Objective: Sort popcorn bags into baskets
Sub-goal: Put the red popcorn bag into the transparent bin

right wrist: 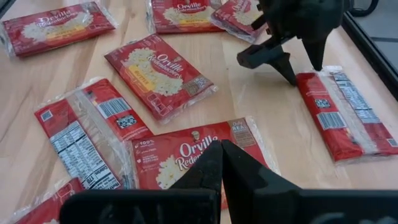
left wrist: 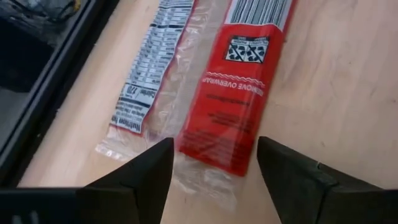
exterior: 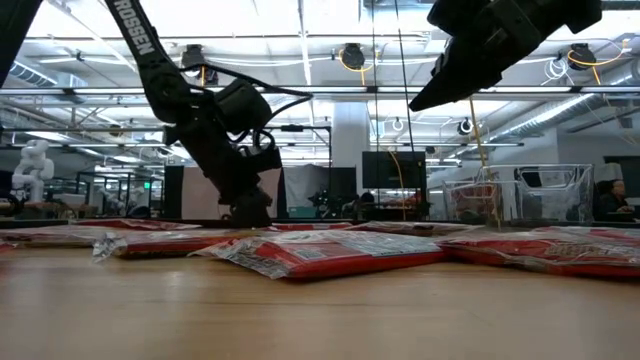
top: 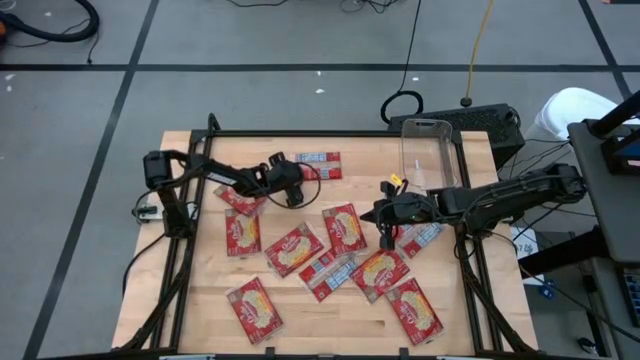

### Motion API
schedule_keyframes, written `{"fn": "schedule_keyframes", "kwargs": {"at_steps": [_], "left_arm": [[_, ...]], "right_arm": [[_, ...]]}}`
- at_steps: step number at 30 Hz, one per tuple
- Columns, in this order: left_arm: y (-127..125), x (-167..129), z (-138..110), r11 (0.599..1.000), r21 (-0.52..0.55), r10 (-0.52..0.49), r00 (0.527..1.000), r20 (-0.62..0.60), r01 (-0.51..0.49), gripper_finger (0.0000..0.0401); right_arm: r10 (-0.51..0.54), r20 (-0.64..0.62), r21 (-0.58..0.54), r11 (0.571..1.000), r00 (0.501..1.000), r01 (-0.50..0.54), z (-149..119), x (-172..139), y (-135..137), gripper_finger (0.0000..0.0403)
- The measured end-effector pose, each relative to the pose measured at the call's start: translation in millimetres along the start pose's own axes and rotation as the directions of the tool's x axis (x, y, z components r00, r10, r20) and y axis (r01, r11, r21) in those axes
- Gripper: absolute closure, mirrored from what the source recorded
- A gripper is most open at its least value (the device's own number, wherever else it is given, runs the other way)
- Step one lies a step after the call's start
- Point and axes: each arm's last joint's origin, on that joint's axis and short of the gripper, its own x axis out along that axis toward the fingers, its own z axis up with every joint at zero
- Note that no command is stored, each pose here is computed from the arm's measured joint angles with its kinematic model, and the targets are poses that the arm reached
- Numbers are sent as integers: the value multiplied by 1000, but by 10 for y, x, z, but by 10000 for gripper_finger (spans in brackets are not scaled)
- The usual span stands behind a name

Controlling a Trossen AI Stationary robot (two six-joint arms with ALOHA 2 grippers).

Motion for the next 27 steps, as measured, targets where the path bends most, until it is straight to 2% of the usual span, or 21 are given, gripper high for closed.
{"fn": "schedule_keyframes", "kwargs": {"at_steps": [4,10,11,14,16,22,27], "left_arm": [[52,23,-21,999,-11,-46,999,-5,46,221],[79,40,-38,995,-8,-98,995,0,98,375],[81,41,-35,995,-21,-92,996,4,92,386],[59,-5,1,996,-24,-88,996,26,89,394],[29,-78,45,995,-26,-98,994,47,99,396],[6,-409,269,988,-86,-115,978,174,131,398],[2,-619,358,982,-106,-130,965,227,157,399]], "right_arm": [[1,29,2,1000,1000,-1,29,0,1,403],[2,59,11,1000,998,-3,58,-2,2,403],[2,72,15,1000,997,-3,70,-3,2,403],[-7,118,27,1000,993,4,115,3,2,403],[-58,144,40,998,988,53,141,31,-6,403],[-199,103,80,978,974,192,76,234,-4,402],[-290,85,64,956,953,285,-9,515,23,369]]}}
